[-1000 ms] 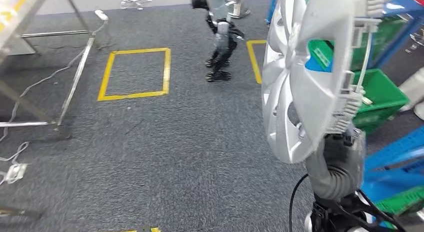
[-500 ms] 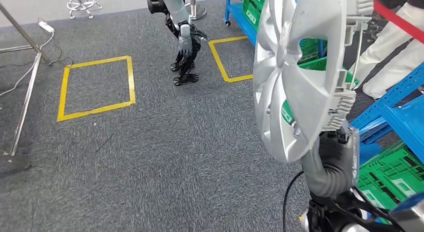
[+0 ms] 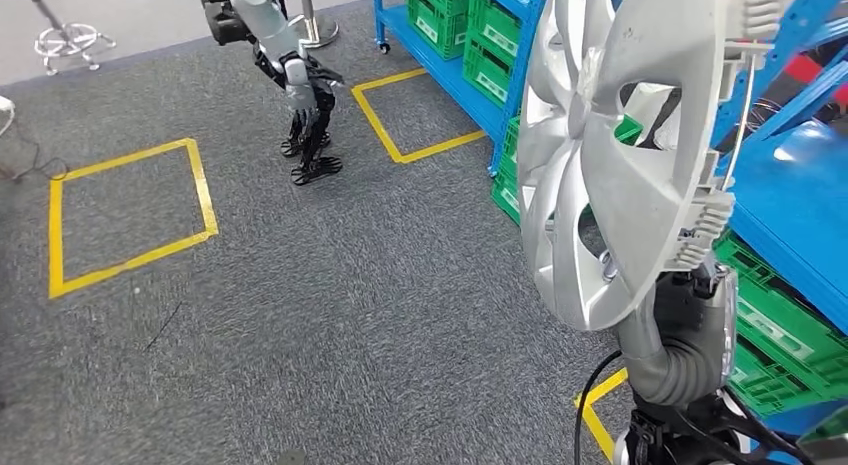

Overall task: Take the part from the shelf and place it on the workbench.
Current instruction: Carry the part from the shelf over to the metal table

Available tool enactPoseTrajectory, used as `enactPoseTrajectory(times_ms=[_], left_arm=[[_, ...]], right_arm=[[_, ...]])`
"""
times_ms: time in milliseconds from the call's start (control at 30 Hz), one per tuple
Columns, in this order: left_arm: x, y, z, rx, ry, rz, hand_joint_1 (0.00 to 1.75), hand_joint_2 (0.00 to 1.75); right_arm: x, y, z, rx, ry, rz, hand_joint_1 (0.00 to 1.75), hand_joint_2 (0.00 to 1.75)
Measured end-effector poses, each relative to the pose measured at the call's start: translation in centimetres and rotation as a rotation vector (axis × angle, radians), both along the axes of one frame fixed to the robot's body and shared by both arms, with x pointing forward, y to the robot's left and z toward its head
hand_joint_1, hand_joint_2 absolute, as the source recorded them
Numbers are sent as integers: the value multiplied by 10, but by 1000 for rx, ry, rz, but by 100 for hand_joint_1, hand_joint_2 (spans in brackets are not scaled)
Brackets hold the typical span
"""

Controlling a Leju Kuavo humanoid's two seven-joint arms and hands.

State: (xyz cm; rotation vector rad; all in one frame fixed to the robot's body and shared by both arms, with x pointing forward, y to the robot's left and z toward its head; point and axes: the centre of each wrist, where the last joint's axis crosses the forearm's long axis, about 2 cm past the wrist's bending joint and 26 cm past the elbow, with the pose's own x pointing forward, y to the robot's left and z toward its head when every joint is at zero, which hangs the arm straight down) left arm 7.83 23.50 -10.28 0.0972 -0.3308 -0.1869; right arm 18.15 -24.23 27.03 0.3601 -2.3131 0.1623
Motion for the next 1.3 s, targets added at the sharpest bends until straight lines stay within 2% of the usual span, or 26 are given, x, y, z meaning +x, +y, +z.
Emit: enactPoseTrajectory(times_ms=[500, 1300], left_arm=[[-1, 2, 0, 4, 4, 1, 0, 175], [-3, 3, -1, 5, 7, 1, 0, 175]], right_arm=[[0, 0, 0, -41, -35, -38, 175, 175], [0, 0, 1, -57, -38, -37, 175, 175]])
